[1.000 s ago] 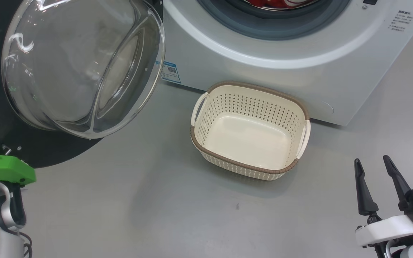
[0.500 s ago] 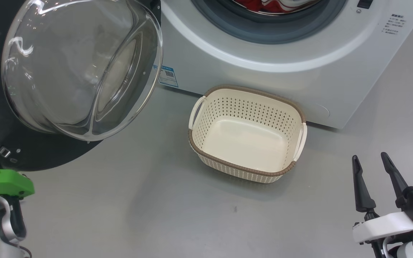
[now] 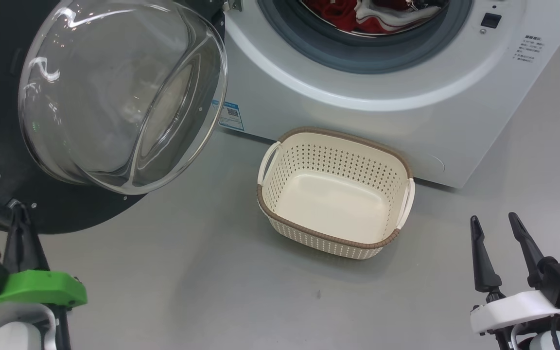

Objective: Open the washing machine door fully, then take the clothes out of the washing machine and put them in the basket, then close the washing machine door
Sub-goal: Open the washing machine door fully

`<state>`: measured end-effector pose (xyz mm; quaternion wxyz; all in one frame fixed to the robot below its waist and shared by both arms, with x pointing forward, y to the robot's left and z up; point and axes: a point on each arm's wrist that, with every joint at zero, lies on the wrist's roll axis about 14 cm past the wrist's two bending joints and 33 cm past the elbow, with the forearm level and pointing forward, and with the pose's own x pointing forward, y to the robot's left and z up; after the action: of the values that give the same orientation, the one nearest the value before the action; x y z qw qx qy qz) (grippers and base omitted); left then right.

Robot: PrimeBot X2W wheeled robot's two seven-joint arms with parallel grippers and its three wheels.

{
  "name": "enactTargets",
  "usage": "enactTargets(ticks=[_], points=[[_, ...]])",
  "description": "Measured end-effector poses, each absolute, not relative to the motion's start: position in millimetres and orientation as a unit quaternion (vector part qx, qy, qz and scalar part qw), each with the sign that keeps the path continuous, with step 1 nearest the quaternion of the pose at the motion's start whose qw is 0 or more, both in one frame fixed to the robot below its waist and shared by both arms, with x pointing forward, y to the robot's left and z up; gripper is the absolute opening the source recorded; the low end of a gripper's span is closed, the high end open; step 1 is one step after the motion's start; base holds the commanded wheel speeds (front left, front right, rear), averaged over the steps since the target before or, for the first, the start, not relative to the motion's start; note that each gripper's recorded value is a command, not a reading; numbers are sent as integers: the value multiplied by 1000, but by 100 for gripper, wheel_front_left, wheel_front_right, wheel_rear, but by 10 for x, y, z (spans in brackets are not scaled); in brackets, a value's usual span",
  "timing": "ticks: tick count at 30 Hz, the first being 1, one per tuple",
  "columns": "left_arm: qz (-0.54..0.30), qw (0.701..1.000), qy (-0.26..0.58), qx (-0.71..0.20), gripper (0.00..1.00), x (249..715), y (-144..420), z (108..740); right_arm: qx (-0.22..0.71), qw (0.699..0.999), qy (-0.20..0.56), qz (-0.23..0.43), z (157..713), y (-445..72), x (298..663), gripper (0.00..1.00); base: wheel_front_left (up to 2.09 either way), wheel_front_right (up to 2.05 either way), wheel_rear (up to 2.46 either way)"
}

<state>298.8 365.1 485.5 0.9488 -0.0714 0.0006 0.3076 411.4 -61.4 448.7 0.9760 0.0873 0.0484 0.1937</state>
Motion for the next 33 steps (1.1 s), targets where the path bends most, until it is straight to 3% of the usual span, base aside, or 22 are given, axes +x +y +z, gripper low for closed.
enactTargets(ticks=[12, 13, 15, 16, 17, 18, 19, 33], points=[[211, 974, 7, -80, 0, 3029, 2936, 4792, 91, 975, 42, 196, 4565, -588, 4020, 100, 0, 0, 0], [201, 976, 6, -81, 5, 3043, 2873, 4797, 92, 975, 42, 196, 4570, -588, 4008, 100, 0, 0, 0], [178, 981, 3, -83, 22, 3081, 2745, 4820, 93, 976, 39, 192, 4593, -607, 3993, 100, 0, 0, 0], [168, 982, 2, -85, 39, 3096, 2686, 4824, 92, 977, 38, 190, 4603, -619, 3984, 100, 0, 0, 0], [142, 986, 2, -88, 78, 3125, 2533, 4828, 92, 978, 36, 185, 4622, -650, 3966, 100, 0, 0, 0], [131, 987, 4, -92, 95, 3140, 2457, 4827, 92, 978, 35, 183, 4629, -666, 3956, 100, 0, 0, 0], [118, 989, 5, -94, 100, 3156, 2378, 4827, 92, 979, 33, 180, 4640, -682, 3946, 100, 0, 0, 0], [41, 995, 11, -94, 100, 3263, 1932, 4880, 80, 985, 19, 149, 4740, -908, 3754, 100, 0, 0, 0]])
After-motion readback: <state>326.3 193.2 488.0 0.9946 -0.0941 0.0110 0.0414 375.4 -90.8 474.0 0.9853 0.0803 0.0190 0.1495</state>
